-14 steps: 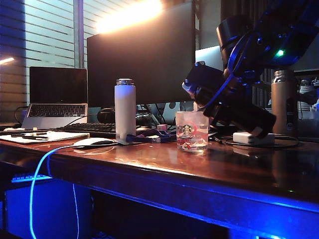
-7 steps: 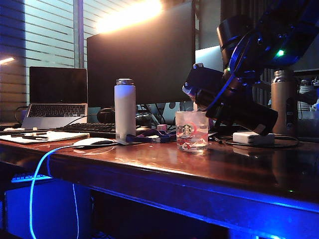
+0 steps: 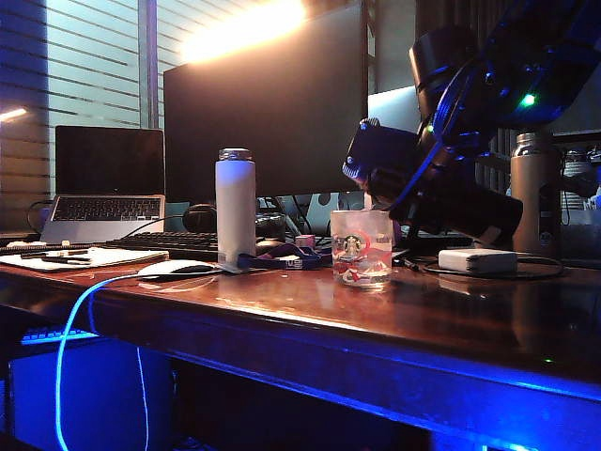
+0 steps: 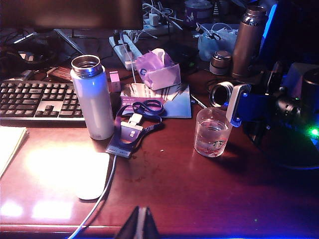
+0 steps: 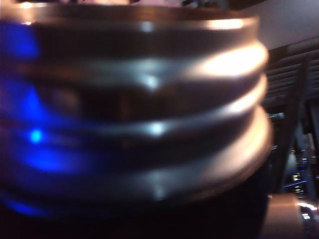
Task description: Pick up the black thermos, pour a little water from inside into the glass cup, then place the black thermos back on the table.
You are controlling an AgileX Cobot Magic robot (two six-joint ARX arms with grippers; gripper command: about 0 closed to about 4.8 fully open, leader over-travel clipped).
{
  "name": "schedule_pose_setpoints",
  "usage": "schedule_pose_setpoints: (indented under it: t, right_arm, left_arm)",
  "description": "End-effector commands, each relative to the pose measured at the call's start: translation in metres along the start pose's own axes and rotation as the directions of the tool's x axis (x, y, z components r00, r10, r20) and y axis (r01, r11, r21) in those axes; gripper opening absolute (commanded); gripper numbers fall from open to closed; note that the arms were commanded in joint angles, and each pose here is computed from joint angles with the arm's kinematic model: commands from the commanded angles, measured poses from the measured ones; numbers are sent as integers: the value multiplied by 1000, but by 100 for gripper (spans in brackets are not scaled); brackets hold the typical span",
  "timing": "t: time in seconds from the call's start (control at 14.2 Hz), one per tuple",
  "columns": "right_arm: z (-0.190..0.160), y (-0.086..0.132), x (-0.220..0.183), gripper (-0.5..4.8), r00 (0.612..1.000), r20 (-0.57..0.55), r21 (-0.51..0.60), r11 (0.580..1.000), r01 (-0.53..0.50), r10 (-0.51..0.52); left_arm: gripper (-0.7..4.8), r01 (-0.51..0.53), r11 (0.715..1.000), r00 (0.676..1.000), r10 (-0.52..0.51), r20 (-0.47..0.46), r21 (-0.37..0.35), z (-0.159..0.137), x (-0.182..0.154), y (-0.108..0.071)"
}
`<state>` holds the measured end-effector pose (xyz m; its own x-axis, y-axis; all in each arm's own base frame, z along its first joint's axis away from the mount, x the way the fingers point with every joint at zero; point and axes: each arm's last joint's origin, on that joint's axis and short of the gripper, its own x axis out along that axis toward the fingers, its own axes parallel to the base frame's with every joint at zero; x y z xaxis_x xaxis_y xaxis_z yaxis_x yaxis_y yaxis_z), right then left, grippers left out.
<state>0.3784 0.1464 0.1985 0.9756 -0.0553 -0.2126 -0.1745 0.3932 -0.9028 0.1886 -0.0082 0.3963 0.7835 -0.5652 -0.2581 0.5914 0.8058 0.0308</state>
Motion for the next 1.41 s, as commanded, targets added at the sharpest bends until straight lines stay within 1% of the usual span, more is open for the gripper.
schedule_pose_setpoints:
  t: [0.07,0.63,0.7,0.99,1.2,1.27,1.41]
  right_arm:
    - [5,-10,-2,49,998,21,-5,998,56,-56]
    - [5,-10,-2,49,998,21,-65,996,57,-56]
    - [5,-10,-2,49,998,22,-91,994,59,-57]
    - [6,-14,-2,49,995,36,-124,988,95,-91]
    - [5,-14,-1,49,995,34,-147,984,97,-93]
    - [3,-15,0,49,995,29,-170,981,98,-95]
    - [0,-17,1,49,995,22,-176,979,99,-97]
  left_arm:
    - [-2,0,1000,1000,0,15,11,2,-1,0]
    - [-2,0,1000,1000,0,15,11,2,-1,0]
    - [-2,0,1000,1000,0,15,11,2,-1,0]
    - [-2,0,1000,1000,0,15,11,2,-1,0]
    - [-2,0,1000,1000,0,15,11,2,-1,0]
    - [-2,0,1000,1000,0,14,11,2,-1,0]
    - [-2,0,1000,1000,0,15,11,2,-1,0]
